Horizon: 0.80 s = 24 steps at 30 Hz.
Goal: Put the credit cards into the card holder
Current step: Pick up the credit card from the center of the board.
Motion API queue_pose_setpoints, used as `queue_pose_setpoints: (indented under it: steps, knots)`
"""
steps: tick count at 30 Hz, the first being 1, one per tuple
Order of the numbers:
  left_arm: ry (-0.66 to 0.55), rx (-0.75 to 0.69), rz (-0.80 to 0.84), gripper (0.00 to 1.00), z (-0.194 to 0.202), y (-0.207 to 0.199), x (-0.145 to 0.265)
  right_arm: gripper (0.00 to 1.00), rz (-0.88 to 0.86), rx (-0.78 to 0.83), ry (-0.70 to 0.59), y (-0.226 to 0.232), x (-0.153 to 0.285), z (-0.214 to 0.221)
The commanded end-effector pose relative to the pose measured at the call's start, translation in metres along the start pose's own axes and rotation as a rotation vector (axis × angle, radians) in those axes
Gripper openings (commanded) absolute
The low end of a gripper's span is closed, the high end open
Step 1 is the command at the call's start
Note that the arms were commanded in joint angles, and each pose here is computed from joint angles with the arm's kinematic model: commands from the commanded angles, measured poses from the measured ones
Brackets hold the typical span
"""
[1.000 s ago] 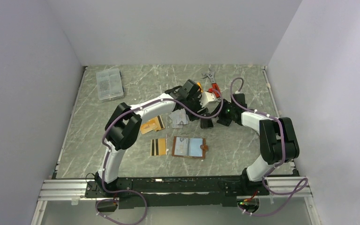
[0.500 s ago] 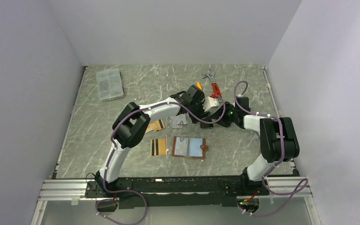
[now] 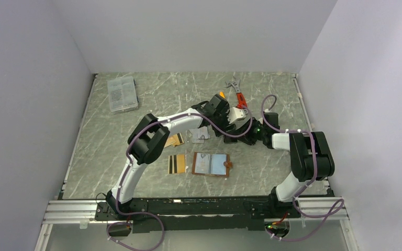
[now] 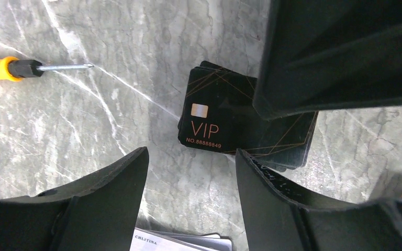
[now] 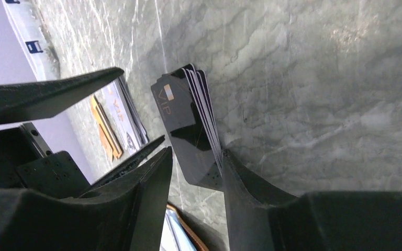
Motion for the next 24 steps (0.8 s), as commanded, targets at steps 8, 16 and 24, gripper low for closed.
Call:
queue_pose_setpoints:
  steps: [8,16,24]
  knots:
    - [-0.081,0.02,-0.007,0.68,-0.026,0.021,0.025,0.42,0.022,-0.028,0.048,-0.012,0.007,0.02]
    - [-0.072,0.017,-0.002,0.68,-0.021,0.025,0.02,0.42,0.025,-0.021,0.04,-0.012,0.007,0.017]
    - [-0.084,0.019,0.018,0.69,-0.026,0.021,0.011,0.41,0.052,0.004,-0.005,-0.012,0.006,-0.001]
Point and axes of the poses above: each gripper's point midway between its finger pads, its own x axis back along the fingers, its own y axis along the line the jaws close on, z = x × y, the point moved 2 cm from there along x, back along the fingers, and after that the axes turned 2 degrees about -x, right-handed, at the moved point
